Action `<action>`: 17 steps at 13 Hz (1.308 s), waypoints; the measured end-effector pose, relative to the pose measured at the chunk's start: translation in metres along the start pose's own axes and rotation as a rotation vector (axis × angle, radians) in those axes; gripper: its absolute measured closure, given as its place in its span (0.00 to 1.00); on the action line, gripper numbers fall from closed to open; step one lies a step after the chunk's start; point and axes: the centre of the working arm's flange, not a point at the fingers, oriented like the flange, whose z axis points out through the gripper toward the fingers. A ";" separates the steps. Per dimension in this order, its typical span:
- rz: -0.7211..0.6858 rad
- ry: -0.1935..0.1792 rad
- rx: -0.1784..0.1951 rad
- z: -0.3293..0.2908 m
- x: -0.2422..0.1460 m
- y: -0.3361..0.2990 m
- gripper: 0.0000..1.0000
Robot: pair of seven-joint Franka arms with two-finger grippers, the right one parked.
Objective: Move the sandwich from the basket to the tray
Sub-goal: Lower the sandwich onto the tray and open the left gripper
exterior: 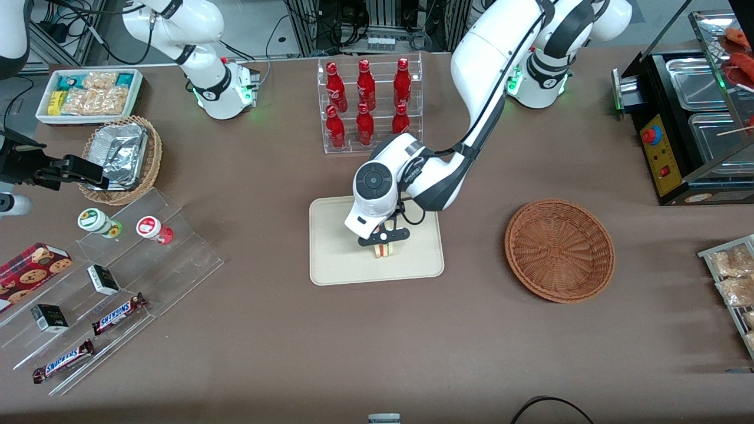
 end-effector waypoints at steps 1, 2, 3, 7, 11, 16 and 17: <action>-0.011 0.002 -0.003 0.003 0.001 0.000 0.84; -0.017 0.002 -0.004 0.006 0.002 0.001 0.84; -0.020 0.003 -0.004 0.009 0.002 0.001 0.84; -0.021 0.002 -0.001 0.012 0.003 0.001 0.73; -0.015 0.016 0.006 0.011 0.004 0.001 0.33; -0.014 0.024 -0.002 -0.006 0.005 0.004 0.00; -0.015 0.026 -0.002 -0.012 0.006 0.004 0.00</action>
